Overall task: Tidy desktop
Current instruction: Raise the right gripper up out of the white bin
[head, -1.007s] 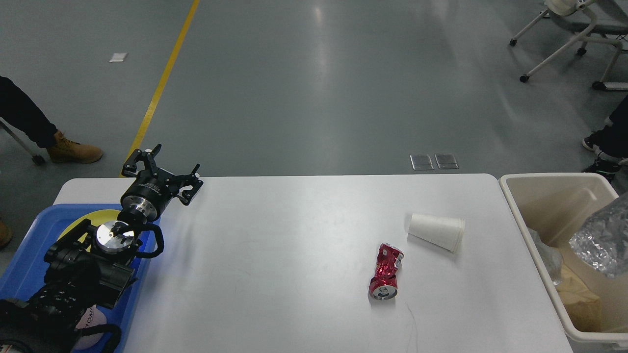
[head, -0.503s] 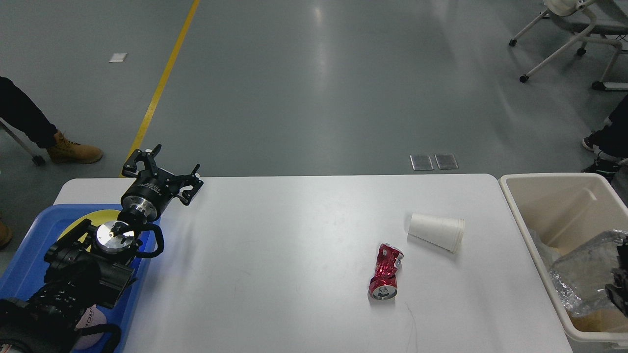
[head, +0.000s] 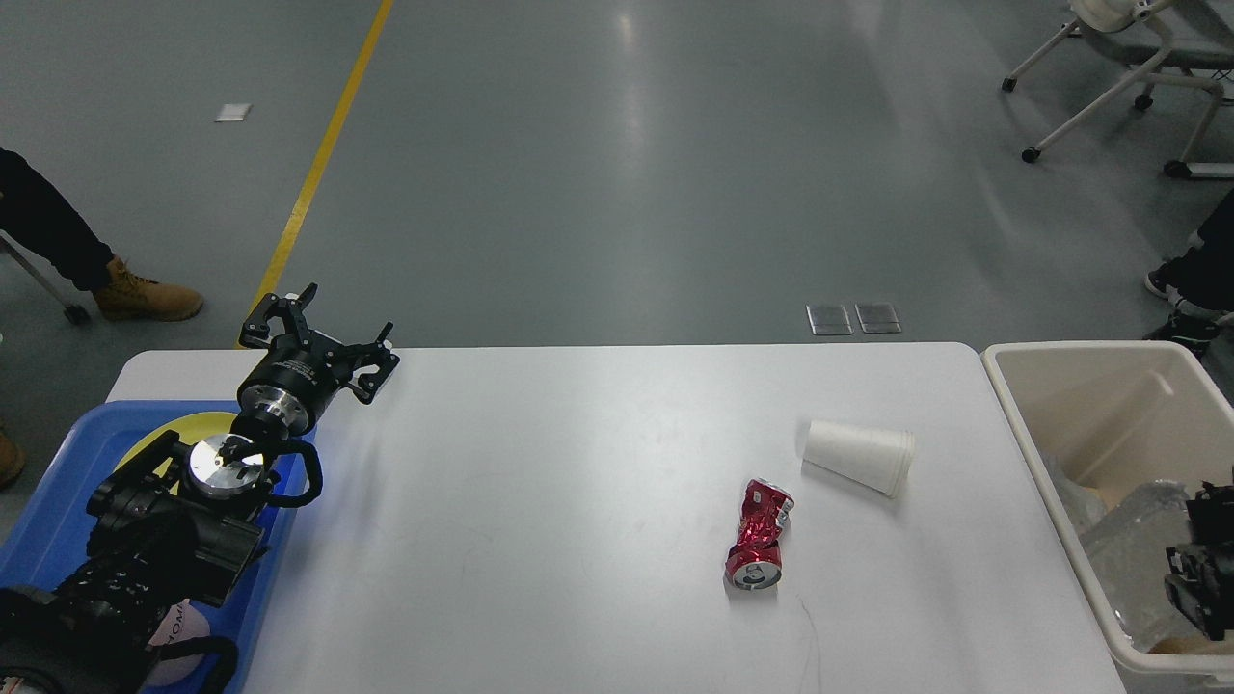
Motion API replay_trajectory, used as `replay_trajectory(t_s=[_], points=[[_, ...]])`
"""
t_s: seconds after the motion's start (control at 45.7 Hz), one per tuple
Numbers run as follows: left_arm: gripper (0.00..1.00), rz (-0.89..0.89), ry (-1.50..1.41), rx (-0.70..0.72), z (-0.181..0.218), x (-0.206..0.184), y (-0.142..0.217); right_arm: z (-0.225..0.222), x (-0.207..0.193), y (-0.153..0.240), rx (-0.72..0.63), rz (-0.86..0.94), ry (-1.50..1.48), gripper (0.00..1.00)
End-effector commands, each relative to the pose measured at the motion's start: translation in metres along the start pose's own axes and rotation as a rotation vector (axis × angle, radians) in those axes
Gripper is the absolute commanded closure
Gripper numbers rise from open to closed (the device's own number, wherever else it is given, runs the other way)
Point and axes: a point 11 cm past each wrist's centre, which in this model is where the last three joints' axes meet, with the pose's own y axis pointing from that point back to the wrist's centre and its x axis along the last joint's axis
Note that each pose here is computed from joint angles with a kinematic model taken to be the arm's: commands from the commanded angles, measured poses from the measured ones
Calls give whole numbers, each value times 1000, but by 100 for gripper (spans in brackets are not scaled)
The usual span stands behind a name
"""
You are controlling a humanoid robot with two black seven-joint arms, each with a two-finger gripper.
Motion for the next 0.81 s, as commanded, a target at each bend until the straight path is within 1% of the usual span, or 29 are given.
replay_trajectory(t_s=[0.0,0.131,0.219,0.328,0.35,0.394,0.482,0.525,0.569,0.591,0.635,0.788], points=[[4,0,0,0,0,0,0,-2,-1,0,4,-1,-3,39],[4,0,0,0,0,0,0,-5,-3,0,9,-4,-4,30],[4,0,0,0,0,0,0,-13,-2,2,24,-4,-7,28],[4,0,0,0,0,0,0,-12,3,3,30,-1,-37,19],[4,0,0,0,0,0,0,-12,5,4,34,-1,-46,14],[4,0,0,0,0,0,0,-14,9,6,46,-2,-72,0],[4,0,0,0,0,0,0,-10,45,17,73,30,-159,0],[4,0,0,0,0,0,0,5,65,23,73,46,-206,0],[4,0,0,0,0,0,0,32,85,31,67,43,-259,0],[4,0,0,0,0,0,0,47,99,41,80,26,-283,0],[4,0,0,0,0,0,0,59,117,56,109,14,-313,0],[4,0,0,0,0,0,0,91,177,121,189,12,-318,0]])
